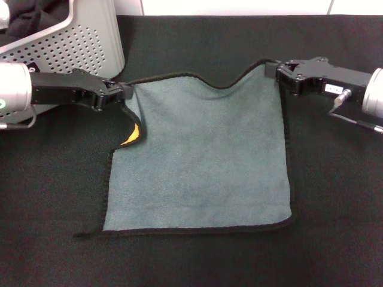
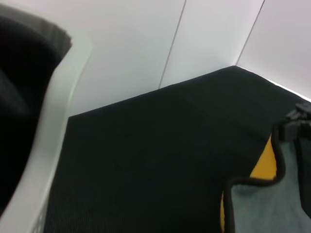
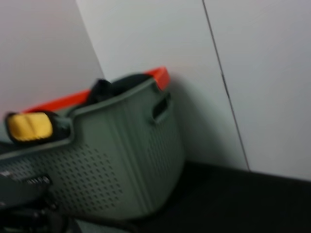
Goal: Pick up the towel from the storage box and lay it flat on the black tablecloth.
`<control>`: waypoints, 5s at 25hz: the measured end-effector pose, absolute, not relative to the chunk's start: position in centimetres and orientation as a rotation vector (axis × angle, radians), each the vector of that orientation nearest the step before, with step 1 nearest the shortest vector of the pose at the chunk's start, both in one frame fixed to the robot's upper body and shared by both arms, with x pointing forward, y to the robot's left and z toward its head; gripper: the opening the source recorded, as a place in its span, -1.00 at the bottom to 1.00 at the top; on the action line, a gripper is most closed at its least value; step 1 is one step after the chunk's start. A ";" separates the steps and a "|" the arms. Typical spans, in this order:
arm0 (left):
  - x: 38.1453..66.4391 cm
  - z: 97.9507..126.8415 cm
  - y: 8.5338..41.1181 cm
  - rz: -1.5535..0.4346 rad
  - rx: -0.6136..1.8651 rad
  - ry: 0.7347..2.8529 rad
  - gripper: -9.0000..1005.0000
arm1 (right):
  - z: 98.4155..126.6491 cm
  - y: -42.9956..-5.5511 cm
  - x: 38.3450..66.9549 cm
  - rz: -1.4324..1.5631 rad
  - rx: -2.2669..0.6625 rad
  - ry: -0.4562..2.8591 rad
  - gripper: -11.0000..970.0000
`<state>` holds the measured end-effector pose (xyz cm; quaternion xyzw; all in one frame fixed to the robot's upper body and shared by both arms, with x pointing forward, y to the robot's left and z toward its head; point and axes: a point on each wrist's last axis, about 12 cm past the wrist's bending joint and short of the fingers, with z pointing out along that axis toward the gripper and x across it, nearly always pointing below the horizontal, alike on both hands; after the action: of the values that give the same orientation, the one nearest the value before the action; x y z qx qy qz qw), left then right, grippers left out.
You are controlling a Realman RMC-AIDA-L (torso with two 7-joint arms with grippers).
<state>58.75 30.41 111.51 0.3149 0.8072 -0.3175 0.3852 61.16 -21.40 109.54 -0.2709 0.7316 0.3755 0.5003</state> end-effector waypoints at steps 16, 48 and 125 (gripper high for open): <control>61.1 112.5 29.0 -0.638 0.927 2.062 -0.93 | 108.5 -21.2 62.2 0.768 -0.618 1.856 -0.90; 63.5 113.6 25.0 -0.236 1.298 2.097 -0.93 | 108.4 -20.8 63.7 0.667 -0.613 1.914 -0.90; 51.1 118.9 28.9 -0.977 1.236 1.277 -0.05 | 114.8 -21.4 51.8 1.012 -1.169 1.420 0.79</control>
<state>51.08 28.94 118.94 0.5175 0.5346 -0.4091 0.5283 51.80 -21.40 114.76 -0.4829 0.5867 0.4180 0.4979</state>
